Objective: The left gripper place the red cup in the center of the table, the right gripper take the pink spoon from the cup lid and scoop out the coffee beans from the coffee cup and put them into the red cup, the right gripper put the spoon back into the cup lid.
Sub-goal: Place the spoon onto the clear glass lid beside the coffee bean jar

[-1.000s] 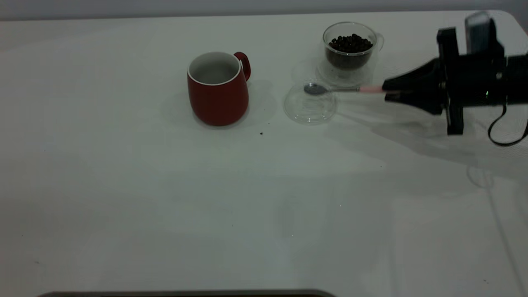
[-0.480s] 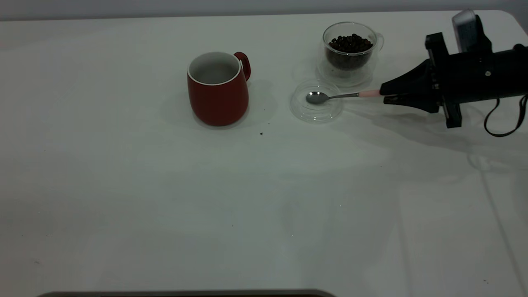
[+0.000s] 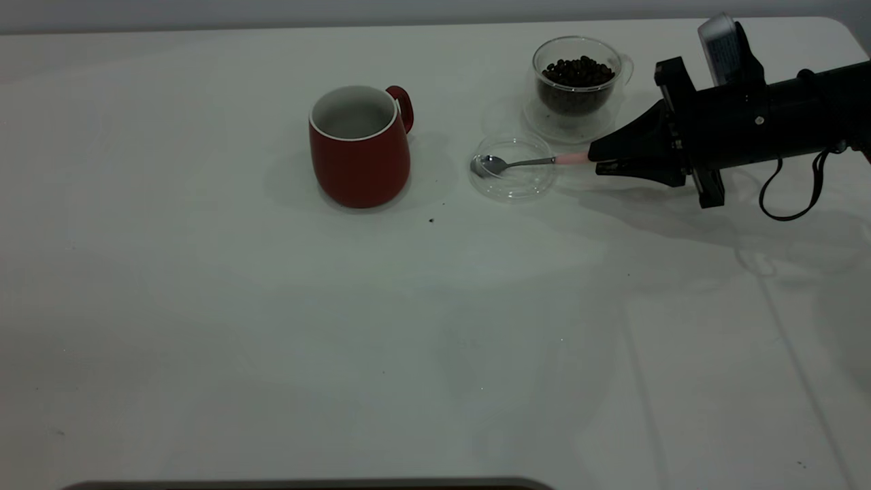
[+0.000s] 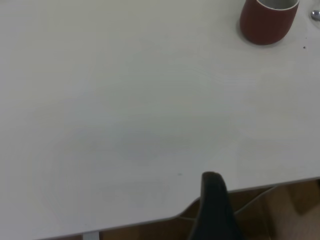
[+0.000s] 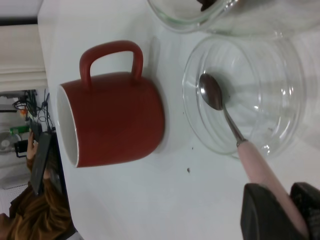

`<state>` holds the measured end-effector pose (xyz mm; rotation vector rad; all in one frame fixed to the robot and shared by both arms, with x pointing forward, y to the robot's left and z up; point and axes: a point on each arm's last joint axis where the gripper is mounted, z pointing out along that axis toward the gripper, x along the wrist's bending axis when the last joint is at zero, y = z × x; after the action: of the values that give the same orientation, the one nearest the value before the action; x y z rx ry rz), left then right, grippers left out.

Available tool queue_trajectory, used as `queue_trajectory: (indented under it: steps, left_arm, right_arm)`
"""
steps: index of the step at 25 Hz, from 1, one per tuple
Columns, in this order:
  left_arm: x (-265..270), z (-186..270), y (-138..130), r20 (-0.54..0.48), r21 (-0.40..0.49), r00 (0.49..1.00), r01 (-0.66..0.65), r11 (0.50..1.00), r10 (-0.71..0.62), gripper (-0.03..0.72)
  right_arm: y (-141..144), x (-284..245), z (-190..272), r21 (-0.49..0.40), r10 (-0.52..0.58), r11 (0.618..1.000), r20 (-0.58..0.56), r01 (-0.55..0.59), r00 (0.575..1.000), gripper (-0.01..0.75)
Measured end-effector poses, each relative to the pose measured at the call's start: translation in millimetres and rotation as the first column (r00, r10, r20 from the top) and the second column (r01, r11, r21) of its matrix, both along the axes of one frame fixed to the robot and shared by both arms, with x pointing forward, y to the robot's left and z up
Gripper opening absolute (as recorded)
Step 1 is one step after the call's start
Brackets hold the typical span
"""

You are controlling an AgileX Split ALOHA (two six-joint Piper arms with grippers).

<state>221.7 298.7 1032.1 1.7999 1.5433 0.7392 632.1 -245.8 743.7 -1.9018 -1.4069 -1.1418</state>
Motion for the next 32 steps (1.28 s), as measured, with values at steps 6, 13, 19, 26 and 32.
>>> queue_trajectory:
  steps: [6, 13, 19, 26, 32]
  left_arm:
    - [0.0, 0.0, 0.0, 0.000, 0.000, 1.000, 0.000, 1.000, 0.000, 0.588]
    - [0.0, 0.0, 0.0, 0.000, 0.000, 1.000, 0.000, 1.000, 0.000, 0.588]
    - [0.0, 0.0, 0.0, 0.000, 0.000, 1.000, 0.000, 1.000, 0.000, 0.588]
    - [0.0, 0.0, 0.0, 0.000, 0.000, 1.000, 0.000, 1.000, 0.000, 0.588]
    - [0.0, 0.0, 0.0, 0.000, -0.001, 1.000, -0.001, 1.000, 0.001, 0.588]
  right_arm:
    - [-0.8, 1.6, -0.2, -0.002, -0.023, 1.000, -0.001, 0.023, 1.000, 0.137]
    - [-1.6, 1.7, -1.8, -0.015, -0.030, 0.999, -0.005, 0.030, 1.000, 0.405]
    - [-1.6, 1.5, -1.8, -0.015, -0.027, 1.000, -0.005, 0.027, 1.000, 0.574]
    - [-10.5, -1.4, -1.7, -0.020, -0.011, 1.000, -0.038, 0.011, 0.999, 0.598]
    - [-35.1, -4.7, 24.0, -0.072, 0.027, 0.997, -0.094, -0.034, 0.995, 0.596]
